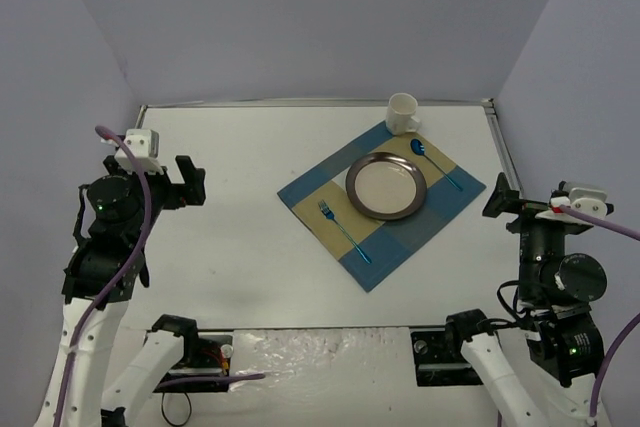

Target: Set the dinner table for one person

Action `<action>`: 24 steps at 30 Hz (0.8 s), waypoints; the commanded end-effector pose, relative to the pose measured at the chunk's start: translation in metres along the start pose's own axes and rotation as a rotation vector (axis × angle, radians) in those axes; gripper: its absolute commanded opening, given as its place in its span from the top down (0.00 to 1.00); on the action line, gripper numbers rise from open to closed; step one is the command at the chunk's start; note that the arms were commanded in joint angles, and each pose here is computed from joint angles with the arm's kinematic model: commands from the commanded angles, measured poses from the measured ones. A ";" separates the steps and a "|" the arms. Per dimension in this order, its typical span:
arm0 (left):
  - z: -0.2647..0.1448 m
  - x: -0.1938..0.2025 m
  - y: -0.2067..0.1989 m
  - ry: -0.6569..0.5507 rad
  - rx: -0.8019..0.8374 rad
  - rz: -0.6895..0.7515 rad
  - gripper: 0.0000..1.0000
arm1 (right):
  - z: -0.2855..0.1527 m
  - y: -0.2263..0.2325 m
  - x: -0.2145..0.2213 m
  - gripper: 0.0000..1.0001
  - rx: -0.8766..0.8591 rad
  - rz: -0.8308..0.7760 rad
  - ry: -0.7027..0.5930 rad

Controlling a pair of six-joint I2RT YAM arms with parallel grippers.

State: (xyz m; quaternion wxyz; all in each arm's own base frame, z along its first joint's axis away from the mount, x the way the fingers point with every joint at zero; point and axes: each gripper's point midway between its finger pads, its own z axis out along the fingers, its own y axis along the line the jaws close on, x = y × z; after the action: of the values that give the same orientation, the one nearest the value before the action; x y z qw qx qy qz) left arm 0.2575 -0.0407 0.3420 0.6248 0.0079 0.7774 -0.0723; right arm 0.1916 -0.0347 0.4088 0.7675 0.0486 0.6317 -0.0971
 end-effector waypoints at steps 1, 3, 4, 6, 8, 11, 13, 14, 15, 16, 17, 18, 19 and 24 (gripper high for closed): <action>-0.021 0.028 0.011 0.044 -0.045 0.008 0.03 | -0.012 -0.002 0.012 0.00 0.006 0.077 -0.026; -0.030 0.036 0.018 0.030 -0.074 0.016 0.03 | -0.022 -0.009 0.019 0.00 0.035 0.113 -0.042; -0.033 0.042 0.021 0.031 -0.084 0.018 0.03 | -0.023 -0.009 0.024 0.00 0.038 0.118 -0.040; -0.040 0.047 0.025 0.006 -0.099 0.015 0.03 | -0.028 -0.013 0.028 0.00 0.054 0.134 -0.050; -0.041 0.054 0.028 -0.005 -0.114 0.010 0.03 | -0.030 -0.014 0.030 0.00 0.061 0.159 -0.055; -0.041 0.063 0.032 -0.003 -0.131 0.013 0.03 | -0.031 -0.016 0.036 0.00 0.079 0.174 -0.051; -0.039 0.069 0.034 0.011 -0.140 0.018 0.03 | -0.033 -0.019 0.039 0.00 0.094 0.188 -0.052; -0.038 0.072 0.035 0.017 -0.145 0.020 0.03 | -0.034 -0.021 0.040 0.00 0.104 0.193 -0.054; -0.037 0.074 0.037 0.021 -0.151 0.022 0.03 | -0.036 -0.023 0.042 0.00 0.117 0.196 -0.055; -0.036 0.076 0.038 0.021 -0.157 0.022 0.03 | -0.036 -0.026 0.045 0.00 0.133 0.198 -0.053; -0.035 0.079 0.039 0.022 -0.162 0.021 0.03 | -0.037 -0.028 0.046 0.00 0.147 0.203 -0.054; -0.033 0.082 0.039 0.023 -0.165 0.017 0.03 | -0.037 -0.028 0.049 0.00 0.150 0.202 -0.051; -0.032 0.085 0.040 0.024 -0.167 0.013 0.03 | -0.037 -0.028 0.052 0.00 0.149 0.200 -0.046; -0.031 0.088 0.045 0.028 -0.192 0.016 0.03 | -0.037 -0.021 0.054 0.00 0.112 0.197 -0.046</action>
State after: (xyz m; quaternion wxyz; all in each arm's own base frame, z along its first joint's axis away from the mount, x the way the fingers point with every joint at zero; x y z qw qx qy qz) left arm 0.2038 -0.0051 0.2366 0.5800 -0.0332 0.8139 -0.0033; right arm 0.1603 -0.0542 0.3353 0.7656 0.1395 0.6236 -0.0739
